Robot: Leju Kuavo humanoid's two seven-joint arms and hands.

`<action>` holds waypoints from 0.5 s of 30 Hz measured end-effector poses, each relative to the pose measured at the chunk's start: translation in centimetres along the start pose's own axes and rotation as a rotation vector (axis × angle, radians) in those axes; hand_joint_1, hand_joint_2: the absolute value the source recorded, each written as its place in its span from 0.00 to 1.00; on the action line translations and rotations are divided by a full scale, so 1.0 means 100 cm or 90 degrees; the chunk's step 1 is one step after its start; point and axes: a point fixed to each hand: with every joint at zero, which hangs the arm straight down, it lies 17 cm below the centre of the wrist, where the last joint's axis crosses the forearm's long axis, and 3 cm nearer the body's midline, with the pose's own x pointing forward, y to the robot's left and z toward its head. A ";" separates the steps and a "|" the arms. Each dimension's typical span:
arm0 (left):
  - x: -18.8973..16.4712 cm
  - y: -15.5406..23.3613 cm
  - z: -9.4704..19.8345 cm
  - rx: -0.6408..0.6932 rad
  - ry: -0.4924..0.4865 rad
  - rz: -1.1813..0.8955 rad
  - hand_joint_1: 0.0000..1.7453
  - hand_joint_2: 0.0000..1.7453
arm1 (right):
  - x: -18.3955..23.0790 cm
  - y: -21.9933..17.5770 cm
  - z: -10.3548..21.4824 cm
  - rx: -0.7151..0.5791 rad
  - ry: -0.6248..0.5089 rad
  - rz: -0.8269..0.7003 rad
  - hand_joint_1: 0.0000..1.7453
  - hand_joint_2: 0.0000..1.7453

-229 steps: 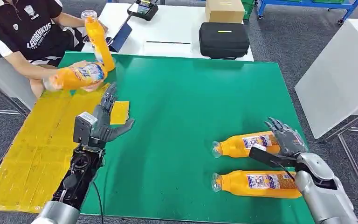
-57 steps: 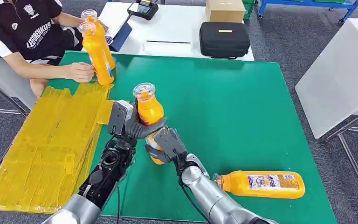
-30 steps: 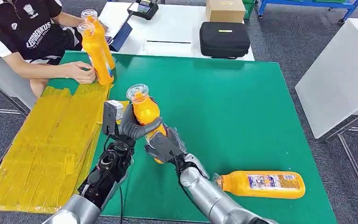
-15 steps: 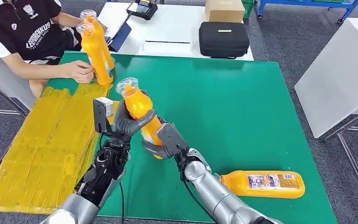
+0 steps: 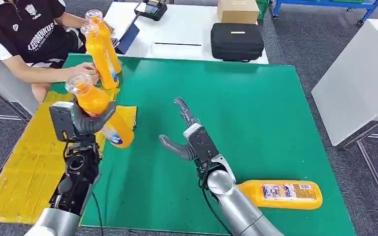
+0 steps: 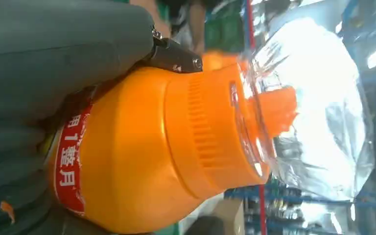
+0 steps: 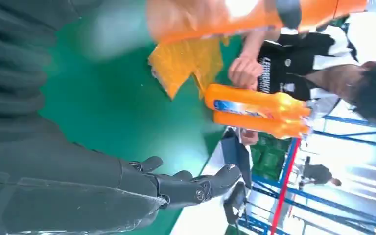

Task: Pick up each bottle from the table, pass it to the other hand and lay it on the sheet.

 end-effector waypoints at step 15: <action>0.014 0.026 -0.003 -0.027 -0.176 -0.678 1.00 1.00 | 0.035 -0.039 0.007 -0.071 -0.058 0.026 0.00 1.00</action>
